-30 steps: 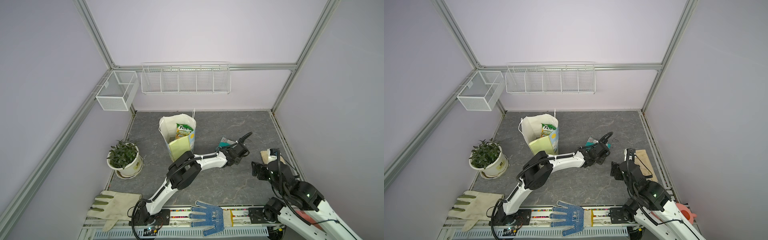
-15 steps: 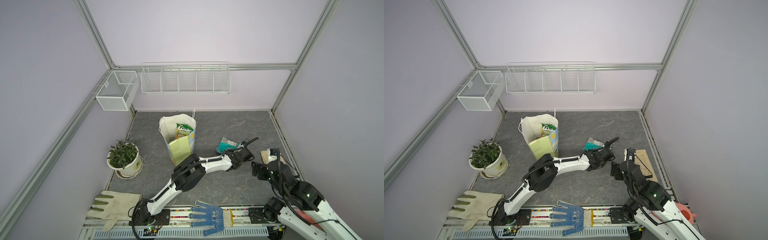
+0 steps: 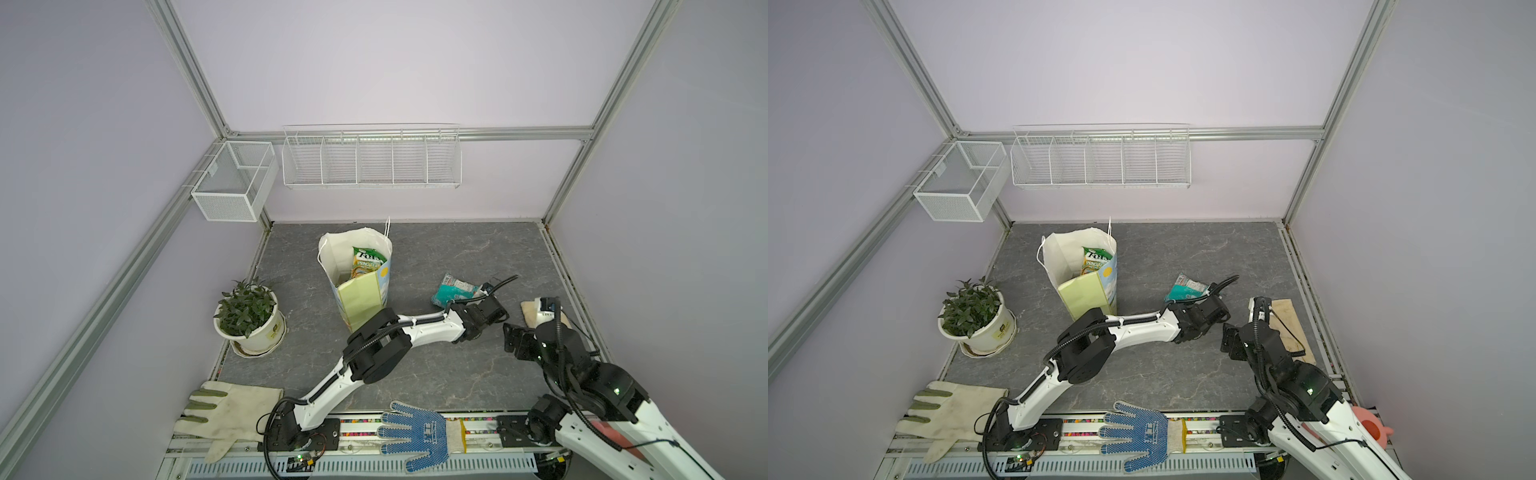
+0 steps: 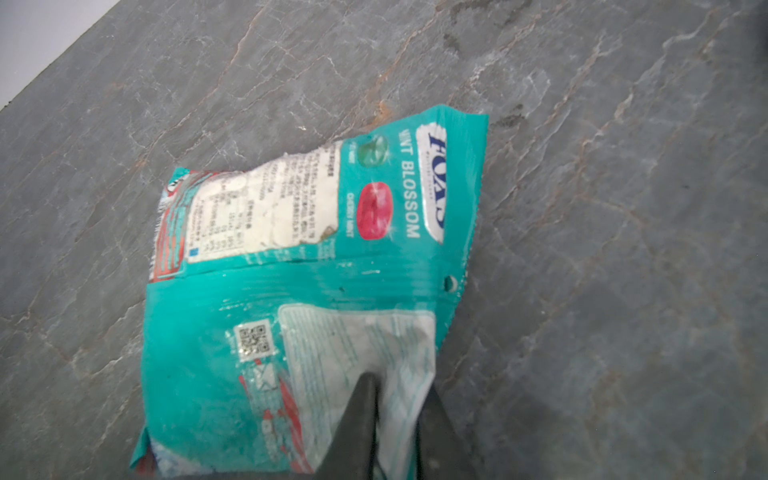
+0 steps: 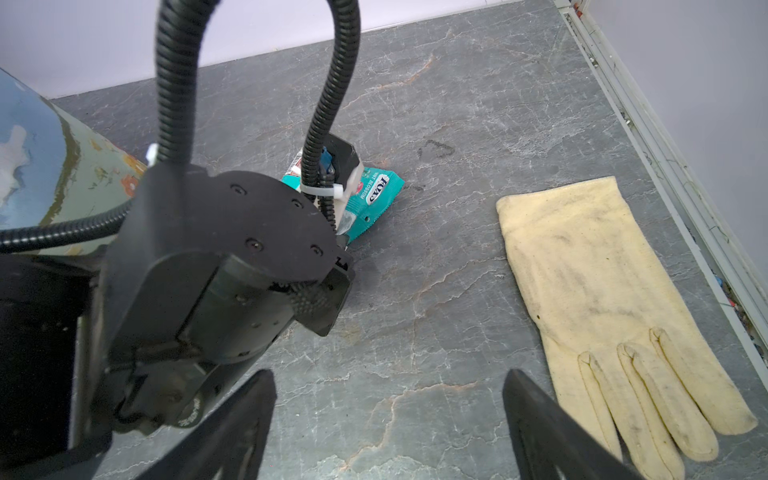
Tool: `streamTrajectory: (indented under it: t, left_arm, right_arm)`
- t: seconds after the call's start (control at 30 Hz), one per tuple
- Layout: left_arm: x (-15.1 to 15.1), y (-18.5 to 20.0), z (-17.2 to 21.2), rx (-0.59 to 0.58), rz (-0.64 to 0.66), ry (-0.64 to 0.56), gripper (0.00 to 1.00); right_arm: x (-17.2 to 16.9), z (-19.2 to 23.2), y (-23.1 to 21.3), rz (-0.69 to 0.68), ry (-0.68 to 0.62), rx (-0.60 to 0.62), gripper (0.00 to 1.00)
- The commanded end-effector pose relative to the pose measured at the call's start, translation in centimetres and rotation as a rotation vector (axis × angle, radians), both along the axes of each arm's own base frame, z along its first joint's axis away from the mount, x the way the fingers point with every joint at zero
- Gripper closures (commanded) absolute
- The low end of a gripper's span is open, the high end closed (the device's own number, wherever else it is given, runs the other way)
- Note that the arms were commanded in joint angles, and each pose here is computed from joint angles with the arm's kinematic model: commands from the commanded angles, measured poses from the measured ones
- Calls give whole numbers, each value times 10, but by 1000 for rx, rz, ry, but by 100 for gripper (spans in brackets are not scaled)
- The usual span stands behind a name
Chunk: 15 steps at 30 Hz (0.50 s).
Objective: Place the snacks into the paper bag
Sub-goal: 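Lower the open left gripper over the teal Fox's Mint Blossom packet, then close the left gripper on the teal packet's edge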
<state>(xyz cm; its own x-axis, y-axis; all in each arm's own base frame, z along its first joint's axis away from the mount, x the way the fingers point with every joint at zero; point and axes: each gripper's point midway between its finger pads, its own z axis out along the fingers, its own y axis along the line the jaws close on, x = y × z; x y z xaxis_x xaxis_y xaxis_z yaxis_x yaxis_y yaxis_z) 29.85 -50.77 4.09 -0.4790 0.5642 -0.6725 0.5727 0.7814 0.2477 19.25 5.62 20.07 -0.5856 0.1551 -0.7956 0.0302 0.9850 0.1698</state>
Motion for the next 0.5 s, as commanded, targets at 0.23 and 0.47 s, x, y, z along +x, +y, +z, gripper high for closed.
streamTrajectory:
  t: [0.23, 0.47]
  left_arm:
    - [-5, 11, 3, 17, -12, 10, 94]
    - [-7, 10, 18, -23, -29, 7, 100]
  right_arm:
    - [-5, -3, -6, -26, 4, 12, 11]
    - [-6, 0, -7, -27, 2, 20, 12]
